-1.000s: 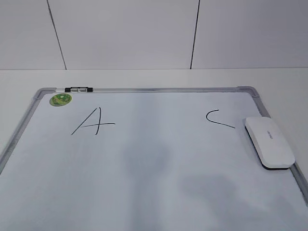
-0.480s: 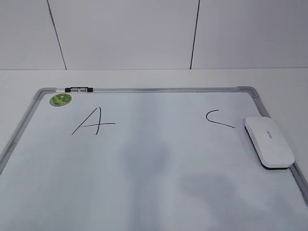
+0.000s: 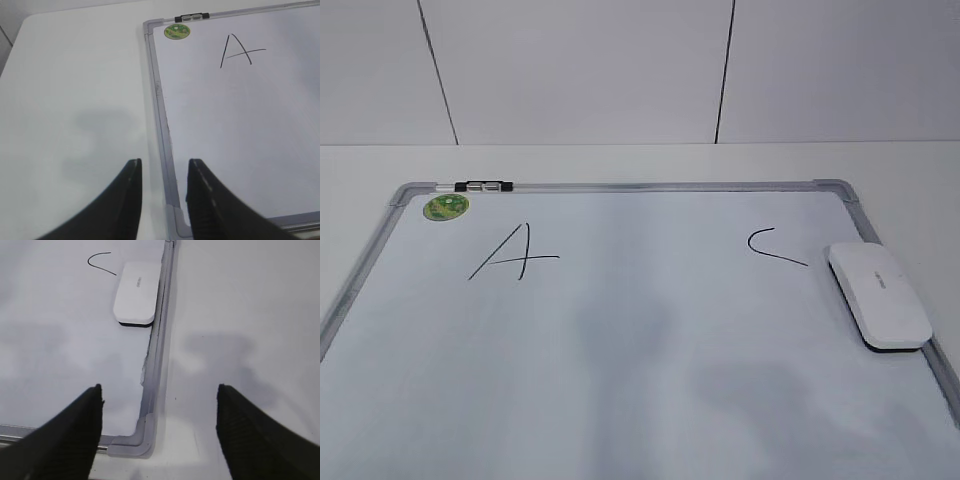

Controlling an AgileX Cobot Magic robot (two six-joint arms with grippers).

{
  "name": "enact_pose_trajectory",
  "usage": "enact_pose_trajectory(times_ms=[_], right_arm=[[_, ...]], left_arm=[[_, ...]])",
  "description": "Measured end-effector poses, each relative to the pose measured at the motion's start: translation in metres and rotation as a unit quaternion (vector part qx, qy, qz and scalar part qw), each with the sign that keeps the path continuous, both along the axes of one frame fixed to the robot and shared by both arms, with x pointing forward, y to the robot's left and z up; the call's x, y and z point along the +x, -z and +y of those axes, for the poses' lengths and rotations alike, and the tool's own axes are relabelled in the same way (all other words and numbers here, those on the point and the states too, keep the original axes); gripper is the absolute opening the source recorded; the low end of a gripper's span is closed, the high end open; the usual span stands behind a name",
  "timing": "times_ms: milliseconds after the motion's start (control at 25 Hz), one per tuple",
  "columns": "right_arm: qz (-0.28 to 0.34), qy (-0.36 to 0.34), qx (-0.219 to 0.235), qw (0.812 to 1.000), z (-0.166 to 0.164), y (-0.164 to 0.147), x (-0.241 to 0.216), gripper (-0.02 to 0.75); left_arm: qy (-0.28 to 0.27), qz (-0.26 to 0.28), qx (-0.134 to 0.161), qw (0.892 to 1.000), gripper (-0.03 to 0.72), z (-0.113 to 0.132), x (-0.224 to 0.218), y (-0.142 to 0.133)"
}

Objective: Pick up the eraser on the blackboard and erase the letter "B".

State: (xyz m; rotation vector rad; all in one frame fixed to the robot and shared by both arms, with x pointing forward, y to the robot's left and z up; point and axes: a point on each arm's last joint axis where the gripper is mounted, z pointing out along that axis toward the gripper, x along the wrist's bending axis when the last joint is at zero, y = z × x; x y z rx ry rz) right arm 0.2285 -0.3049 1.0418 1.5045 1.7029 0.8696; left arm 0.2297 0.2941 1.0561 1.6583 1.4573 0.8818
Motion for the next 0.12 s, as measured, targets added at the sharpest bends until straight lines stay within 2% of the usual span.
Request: enact_pose_trajectory(times_ms=[120], right_arm=[[0.0, 0.0, 0.0, 1.0, 0.0, 0.0002, 0.0002, 0.568]], left_arm=[[0.0, 0.0, 0.0, 1.0, 0.239, 0.0, 0.0, 0.0]])
